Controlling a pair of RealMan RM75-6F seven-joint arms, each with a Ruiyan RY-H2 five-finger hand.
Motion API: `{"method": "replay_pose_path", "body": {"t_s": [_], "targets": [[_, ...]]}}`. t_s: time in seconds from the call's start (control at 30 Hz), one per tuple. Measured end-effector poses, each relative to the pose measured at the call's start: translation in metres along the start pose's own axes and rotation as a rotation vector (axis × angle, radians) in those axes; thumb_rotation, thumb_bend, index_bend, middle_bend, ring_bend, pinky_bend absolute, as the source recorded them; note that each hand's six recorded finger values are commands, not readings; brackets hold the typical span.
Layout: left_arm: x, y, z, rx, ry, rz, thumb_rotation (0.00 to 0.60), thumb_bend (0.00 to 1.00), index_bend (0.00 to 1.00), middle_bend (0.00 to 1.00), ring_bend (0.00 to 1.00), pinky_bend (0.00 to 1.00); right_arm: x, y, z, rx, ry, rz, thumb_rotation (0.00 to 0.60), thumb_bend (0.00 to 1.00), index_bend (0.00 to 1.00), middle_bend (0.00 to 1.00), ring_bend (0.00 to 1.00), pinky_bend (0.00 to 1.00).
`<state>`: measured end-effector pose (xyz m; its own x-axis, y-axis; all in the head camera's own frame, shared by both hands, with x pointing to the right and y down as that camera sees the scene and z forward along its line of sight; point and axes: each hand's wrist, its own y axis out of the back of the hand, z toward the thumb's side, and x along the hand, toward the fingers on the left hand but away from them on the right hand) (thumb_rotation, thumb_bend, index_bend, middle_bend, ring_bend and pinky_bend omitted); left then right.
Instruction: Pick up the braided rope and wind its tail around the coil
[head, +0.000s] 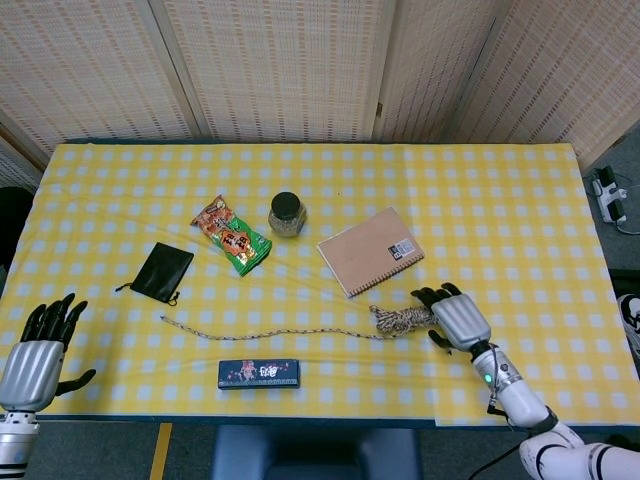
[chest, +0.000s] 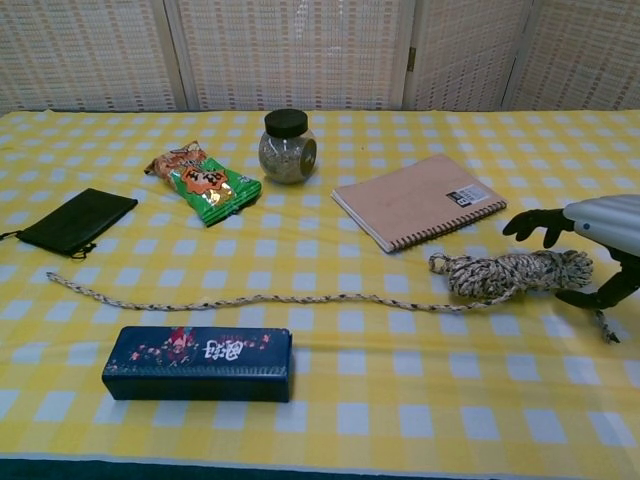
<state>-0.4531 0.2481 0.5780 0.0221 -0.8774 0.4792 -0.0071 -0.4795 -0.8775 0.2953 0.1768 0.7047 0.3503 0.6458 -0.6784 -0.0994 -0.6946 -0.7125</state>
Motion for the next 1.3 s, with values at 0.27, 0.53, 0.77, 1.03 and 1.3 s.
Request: {"method": "replay_pose_path", "body": {"t_s": [0.27, 0.53, 0.77, 1.03, 1.3], "targets": [[0.000, -0.001, 0.000, 0.000, 0.000, -0.002, 0.600, 0.15, 0.04, 0.00, 0.00, 0.00, -0.005, -0.003, 0.005, 0.011, 0.022, 0.009, 0.600, 0.38, 0.28, 0.29, 0.33, 0.19], [0.000, -0.002, -0.001, -0.001, 0.002, -0.005, 0.600, 0.15, 0.04, 0.00, 0.00, 0.00, -0.005, -0.005, 0.004, 0.022, 0.019, 0.011, 0.600, 0.38, 0.32, 0.35, 0.37, 0.21], [0.000, -0.004, -0.001, -0.003, 0.000, -0.010, 0.600, 0.15, 0.05, 0.00, 0.00, 0.00, -0.007, -0.004, 0.005, 0.026, 0.023, 0.003, 0.600, 0.38, 0.44, 0.43, 0.43, 0.27], [0.008, 0.002, 0.006, 0.005, -0.039, 0.015, 0.600, 0.15, 0.07, 0.00, 0.03, 0.00, -0.009, -0.002, 0.006, 0.028, 0.038, -0.003, 0.600, 0.54, 0.61, 0.53, 0.53, 0.42], [0.034, 0.020, 0.037, -0.020, -0.179, 0.078, 0.600, 0.16, 0.27, 0.20, 0.20, 0.05, -0.010, 0.026, 0.004, 0.034, 0.056, -0.069, 0.600, 0.58, 0.68, 0.57, 0.57, 0.46]]}}
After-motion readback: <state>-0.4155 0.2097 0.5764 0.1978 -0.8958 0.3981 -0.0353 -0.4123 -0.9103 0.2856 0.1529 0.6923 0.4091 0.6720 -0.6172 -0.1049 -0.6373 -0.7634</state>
